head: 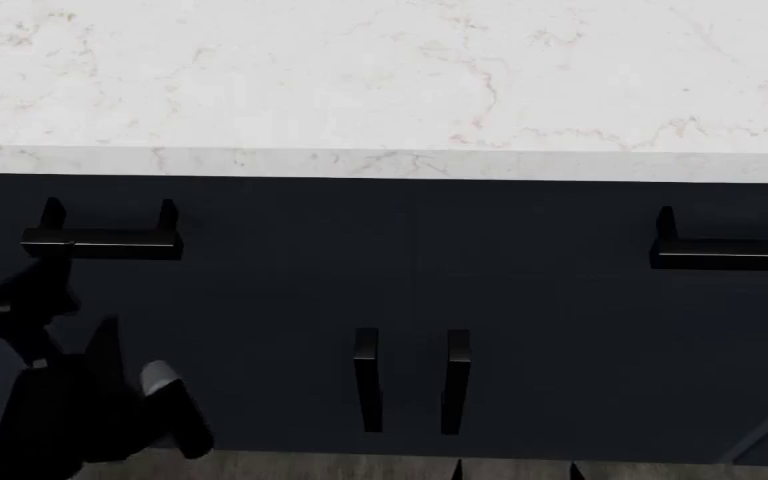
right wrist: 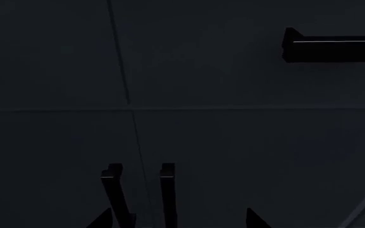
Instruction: Open the left drawer.
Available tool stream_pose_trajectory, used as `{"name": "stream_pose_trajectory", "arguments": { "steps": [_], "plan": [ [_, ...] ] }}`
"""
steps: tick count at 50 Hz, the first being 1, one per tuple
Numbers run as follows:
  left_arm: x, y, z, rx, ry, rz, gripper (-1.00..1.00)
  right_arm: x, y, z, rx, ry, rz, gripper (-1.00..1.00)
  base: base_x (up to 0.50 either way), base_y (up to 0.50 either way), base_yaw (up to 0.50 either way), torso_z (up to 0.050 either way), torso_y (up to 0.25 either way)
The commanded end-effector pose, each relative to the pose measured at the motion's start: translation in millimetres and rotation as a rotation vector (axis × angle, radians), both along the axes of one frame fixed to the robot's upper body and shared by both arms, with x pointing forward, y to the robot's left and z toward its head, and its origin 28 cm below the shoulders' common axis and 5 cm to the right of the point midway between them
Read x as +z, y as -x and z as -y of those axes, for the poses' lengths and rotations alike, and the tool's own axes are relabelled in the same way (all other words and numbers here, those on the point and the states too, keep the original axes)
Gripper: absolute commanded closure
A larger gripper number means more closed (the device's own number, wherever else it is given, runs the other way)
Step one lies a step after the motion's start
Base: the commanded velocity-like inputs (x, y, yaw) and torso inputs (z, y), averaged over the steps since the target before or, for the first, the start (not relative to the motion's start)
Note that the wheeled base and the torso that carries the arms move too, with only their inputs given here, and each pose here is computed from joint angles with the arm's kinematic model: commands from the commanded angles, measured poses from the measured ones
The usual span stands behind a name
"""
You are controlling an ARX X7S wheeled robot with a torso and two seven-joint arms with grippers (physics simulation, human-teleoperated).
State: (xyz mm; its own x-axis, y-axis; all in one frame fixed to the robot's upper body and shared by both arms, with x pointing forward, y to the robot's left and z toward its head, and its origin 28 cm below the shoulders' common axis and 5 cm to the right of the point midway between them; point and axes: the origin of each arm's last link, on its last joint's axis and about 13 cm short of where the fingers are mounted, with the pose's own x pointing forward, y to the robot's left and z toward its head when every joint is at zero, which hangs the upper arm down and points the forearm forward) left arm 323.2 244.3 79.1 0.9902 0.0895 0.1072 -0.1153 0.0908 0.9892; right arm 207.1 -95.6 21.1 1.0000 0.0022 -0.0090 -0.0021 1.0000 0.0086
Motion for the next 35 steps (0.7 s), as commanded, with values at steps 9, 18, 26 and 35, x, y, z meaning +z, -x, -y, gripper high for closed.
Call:
{"name": "stream_pose_trajectory", "arguments": {
  "steps": [9, 18, 26, 35],
  "plan": [
    [28, -26, 2.9, -0.021, -0.06, 0.03, -1.0, 2, 0, -0.2, 0.002, -0.002, 0.004, -1.0, 0.0, 0.0, 0.0, 0.0, 0.0],
    [33, -31, 4.5, -0.017, -0.105, 0.019, -1.0, -1, -1, -0.8, -0.004, 0.011, -0.021, -1.0, 0.0, 0.0, 0.0, 0.0, 0.0],
    [33, -31, 4.5, -0.017, -0.105, 0.019, -1.0, -1, -1, -0.8, -0.004, 0.011, -0.021, -1.0, 0.0, 0.0, 0.0, 0.0, 0.0],
    [36, -40, 8.3, -0.023, -0.163, 0.023, -1.0, 0, -1, -0.1, -0.008, 0.003, -0.013, -1.0, 0.0, 0.0, 0.0, 0.0, 0.0]
  ]
}}
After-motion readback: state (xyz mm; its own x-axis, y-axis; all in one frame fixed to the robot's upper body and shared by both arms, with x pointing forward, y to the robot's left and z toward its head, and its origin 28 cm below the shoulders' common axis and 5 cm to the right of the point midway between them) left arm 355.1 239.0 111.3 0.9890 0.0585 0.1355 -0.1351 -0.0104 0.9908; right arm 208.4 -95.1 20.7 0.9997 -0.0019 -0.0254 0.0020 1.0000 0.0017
